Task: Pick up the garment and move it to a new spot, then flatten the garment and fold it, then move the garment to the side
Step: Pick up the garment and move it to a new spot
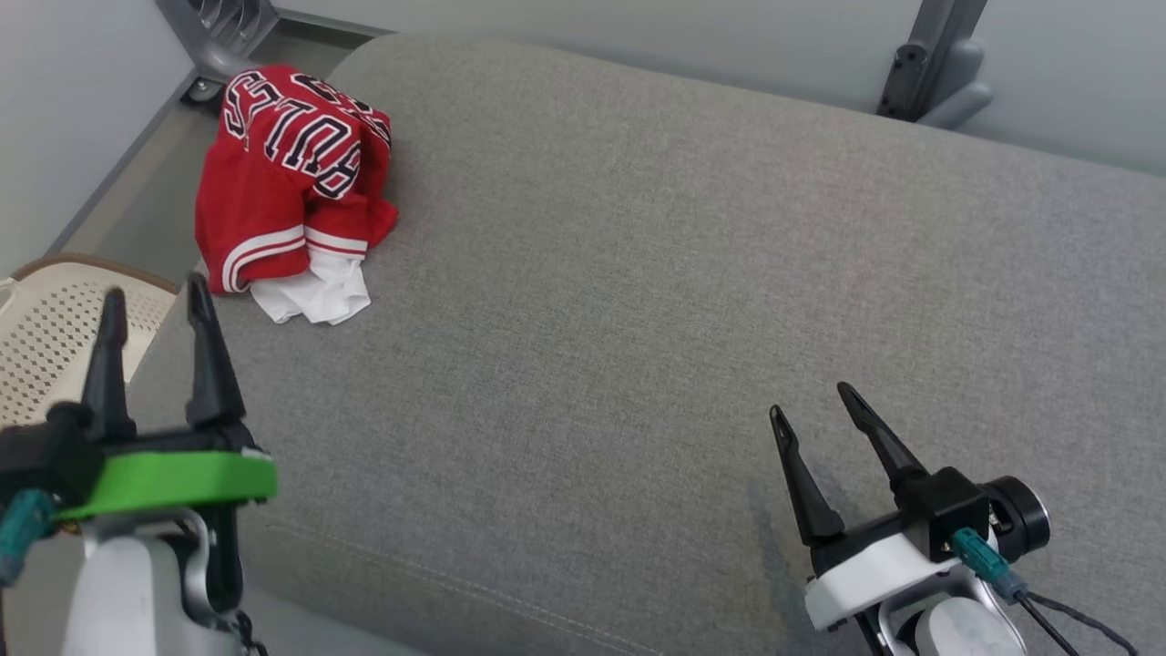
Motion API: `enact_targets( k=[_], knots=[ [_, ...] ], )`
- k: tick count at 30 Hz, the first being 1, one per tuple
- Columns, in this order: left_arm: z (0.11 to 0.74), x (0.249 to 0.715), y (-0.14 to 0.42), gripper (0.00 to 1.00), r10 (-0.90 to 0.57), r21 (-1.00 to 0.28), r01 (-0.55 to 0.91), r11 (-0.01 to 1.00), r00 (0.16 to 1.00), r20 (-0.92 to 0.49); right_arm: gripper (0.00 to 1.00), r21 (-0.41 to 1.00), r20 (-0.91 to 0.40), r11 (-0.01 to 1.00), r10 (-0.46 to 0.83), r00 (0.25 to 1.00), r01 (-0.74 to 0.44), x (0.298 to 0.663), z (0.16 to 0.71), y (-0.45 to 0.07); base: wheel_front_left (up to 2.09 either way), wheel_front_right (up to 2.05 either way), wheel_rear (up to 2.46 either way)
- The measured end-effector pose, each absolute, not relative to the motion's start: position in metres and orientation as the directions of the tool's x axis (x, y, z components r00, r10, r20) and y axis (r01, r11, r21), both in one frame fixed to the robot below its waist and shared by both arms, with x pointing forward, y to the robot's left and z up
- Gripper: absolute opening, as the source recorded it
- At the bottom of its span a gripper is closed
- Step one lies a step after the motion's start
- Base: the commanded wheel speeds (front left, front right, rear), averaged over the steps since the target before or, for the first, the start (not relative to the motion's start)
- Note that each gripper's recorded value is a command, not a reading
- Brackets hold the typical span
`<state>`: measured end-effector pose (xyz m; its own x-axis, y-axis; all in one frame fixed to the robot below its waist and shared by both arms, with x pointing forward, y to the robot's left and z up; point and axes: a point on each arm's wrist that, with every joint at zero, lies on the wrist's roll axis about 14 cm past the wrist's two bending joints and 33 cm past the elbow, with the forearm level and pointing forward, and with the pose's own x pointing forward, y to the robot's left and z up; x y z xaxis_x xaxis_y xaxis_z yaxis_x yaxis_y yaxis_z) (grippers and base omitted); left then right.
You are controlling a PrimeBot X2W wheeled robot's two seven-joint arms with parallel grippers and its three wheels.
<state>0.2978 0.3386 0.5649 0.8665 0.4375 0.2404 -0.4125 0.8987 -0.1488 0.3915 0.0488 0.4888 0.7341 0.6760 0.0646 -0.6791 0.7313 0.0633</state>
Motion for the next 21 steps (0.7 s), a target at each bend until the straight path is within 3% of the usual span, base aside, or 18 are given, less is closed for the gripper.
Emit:
enact_targets(
  k=[9,16,21],
  knots=[
    [0.597,0.388,0.396,1.0,0.425,-0.132,-0.404,0.905,0.869,0.255,1.0,0.038,0.029,0.734,0.678,0.735,-0.678,0.426,0.461,0.049,0.0,0.0,0.0],
    [0.568,0.461,0.421,1.0,0.418,-0.155,-0.411,0.898,0.908,0.014,1.0,0.039,-0.019,0.749,0.662,0.749,-0.661,0.449,0.428,0.042,0.0,0.0,0.0],
    [0.531,0.487,0.437,1.0,0.426,-0.146,-0.458,0.877,0.881,-0.206,1.0,0.056,-0.053,0.758,0.652,0.757,-0.649,0.458,0.405,0.038,0.0,0.0,0.0]
  ],
)
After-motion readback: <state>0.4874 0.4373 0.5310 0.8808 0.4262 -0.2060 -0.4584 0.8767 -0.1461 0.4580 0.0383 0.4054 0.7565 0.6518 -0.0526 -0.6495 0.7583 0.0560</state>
